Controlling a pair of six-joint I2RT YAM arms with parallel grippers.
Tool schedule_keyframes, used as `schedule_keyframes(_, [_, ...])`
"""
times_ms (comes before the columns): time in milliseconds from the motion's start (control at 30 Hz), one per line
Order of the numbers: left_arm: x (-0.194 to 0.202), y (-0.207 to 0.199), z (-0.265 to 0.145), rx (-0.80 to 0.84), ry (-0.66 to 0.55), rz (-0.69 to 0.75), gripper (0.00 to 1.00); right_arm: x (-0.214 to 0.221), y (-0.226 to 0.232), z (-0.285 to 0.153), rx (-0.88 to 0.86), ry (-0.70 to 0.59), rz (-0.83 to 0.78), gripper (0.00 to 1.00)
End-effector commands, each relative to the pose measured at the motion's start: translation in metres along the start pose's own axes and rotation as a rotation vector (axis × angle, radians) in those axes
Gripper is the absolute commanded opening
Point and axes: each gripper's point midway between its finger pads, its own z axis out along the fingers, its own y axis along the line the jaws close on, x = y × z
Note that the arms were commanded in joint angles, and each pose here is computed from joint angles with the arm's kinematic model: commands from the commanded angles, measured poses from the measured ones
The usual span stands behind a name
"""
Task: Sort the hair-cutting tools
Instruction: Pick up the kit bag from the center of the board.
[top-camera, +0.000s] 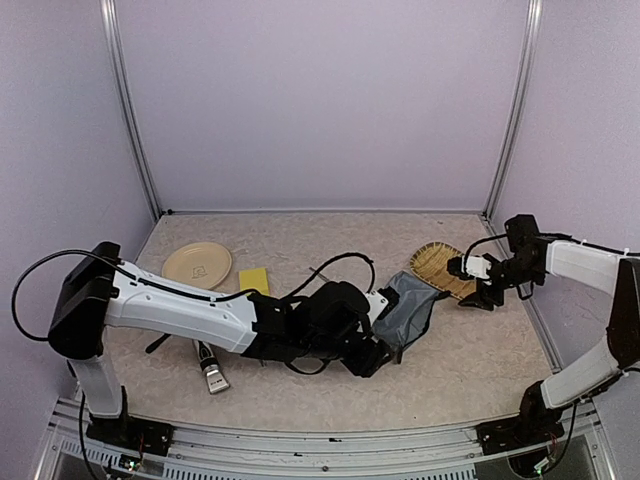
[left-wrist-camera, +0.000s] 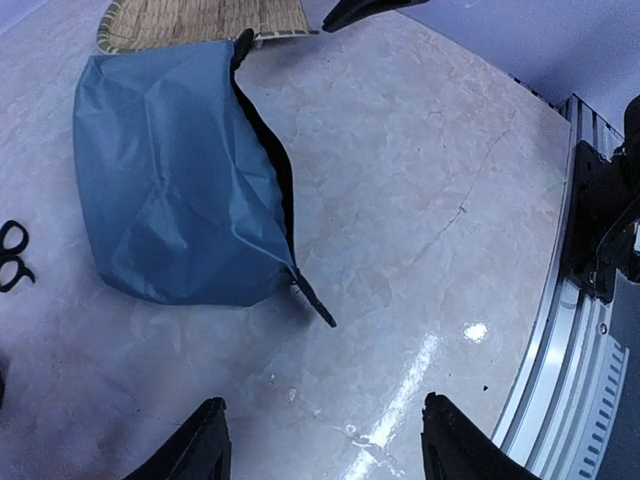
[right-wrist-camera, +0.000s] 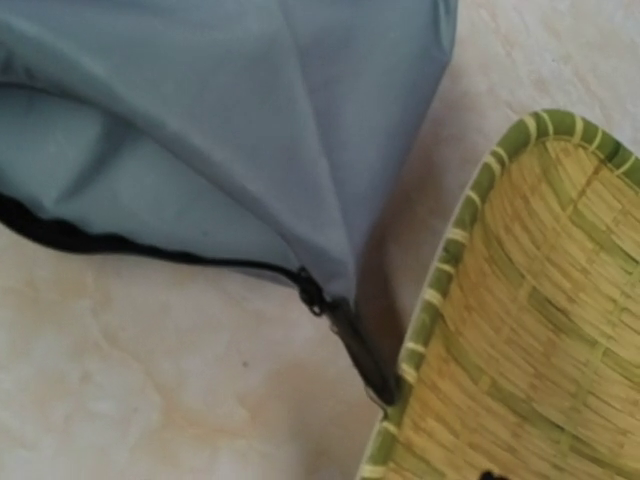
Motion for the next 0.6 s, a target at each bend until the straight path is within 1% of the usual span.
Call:
schedule_keyframes(0, [-0.016,-0.027,0.025,0.064,-0.019,-0.056,0.62,-0.004,-0.023,0.010,0.012,0.007,-0.060,0.67])
schedule_keyframes(33, [-0.014,-0.027,0.033,0.054,-0.011,-0.054,0.62,-0.005,-0.025,0.014,0.003,0.008,-0.060,0.66])
schedule_keyframes(233, [-0.009,-0.025,0.072,0.018,0.037,-0.164,0.58,-0.007,-0.030,0.034,-0.031,0.020,-0.069,0.63])
schedule_keyframes(433, [0.000,-0.022,0.083,0.034,0.067,-0.242,0.51,-0.003,-0.027,0.048,-0.047,0.050,-0.095,0.62])
schedule_keyframes(533, [0.009,-0.022,0.085,0.037,0.089,-0.248,0.52,-0.002,-0.025,0.055,-0.062,0.062,-0.098,0.60])
schedule_keyframes(567, [0.012,-0.021,0.085,0.035,0.093,-0.250,0.53,-0.001,-0.023,0.057,-0.067,0.067,-0.099,0.59])
